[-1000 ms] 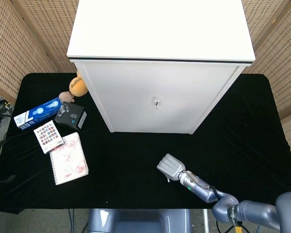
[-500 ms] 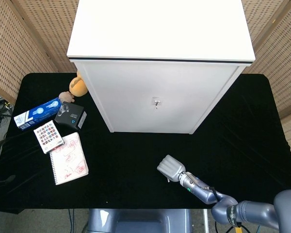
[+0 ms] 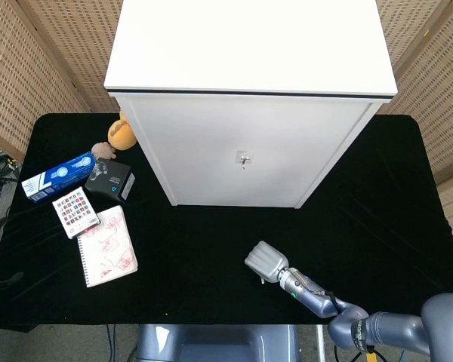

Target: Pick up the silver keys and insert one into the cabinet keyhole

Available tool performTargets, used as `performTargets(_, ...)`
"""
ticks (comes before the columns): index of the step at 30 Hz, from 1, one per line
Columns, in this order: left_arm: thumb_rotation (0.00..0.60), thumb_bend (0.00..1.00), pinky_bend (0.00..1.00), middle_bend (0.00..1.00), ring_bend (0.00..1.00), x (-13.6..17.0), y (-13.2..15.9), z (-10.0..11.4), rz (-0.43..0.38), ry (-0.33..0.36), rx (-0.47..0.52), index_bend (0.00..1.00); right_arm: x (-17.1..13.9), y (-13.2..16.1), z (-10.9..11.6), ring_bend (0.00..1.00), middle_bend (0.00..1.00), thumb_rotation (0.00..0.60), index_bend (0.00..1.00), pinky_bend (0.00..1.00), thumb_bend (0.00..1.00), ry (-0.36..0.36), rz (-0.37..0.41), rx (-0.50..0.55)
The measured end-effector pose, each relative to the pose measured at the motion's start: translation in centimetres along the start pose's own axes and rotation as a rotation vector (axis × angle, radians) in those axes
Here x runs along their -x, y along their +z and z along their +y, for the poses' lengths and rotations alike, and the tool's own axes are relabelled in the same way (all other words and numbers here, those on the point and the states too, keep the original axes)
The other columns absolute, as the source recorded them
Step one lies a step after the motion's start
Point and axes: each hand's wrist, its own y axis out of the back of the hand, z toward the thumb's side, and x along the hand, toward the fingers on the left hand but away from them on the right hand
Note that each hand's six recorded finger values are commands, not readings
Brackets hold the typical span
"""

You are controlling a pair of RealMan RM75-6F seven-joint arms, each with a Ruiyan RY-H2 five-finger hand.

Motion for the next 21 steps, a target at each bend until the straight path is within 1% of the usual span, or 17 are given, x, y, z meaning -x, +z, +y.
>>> performTargets(14, 0.600, 0.00, 0.00, 0.00, 0.00, 0.02, 0.03, 0.02, -0.001, 0.001, 0.000, 0.00, -0.29, -0.55, -0.10, 0.90, 0.88, 0.600, 0.61, 1.00, 0.58, -0.001, -0.016, -0.008)
performTargets(21, 0.600, 0.00, 0.00, 0.00, 0.00, 0.07, 0.08, 0.05, -0.003, 0.001, 0.002, 0.00, -0.45, -0.51, 0.24, 0.90, 0.88, 0.600, 0.62, 1.00, 0.60, -0.017, -0.015, -0.003)
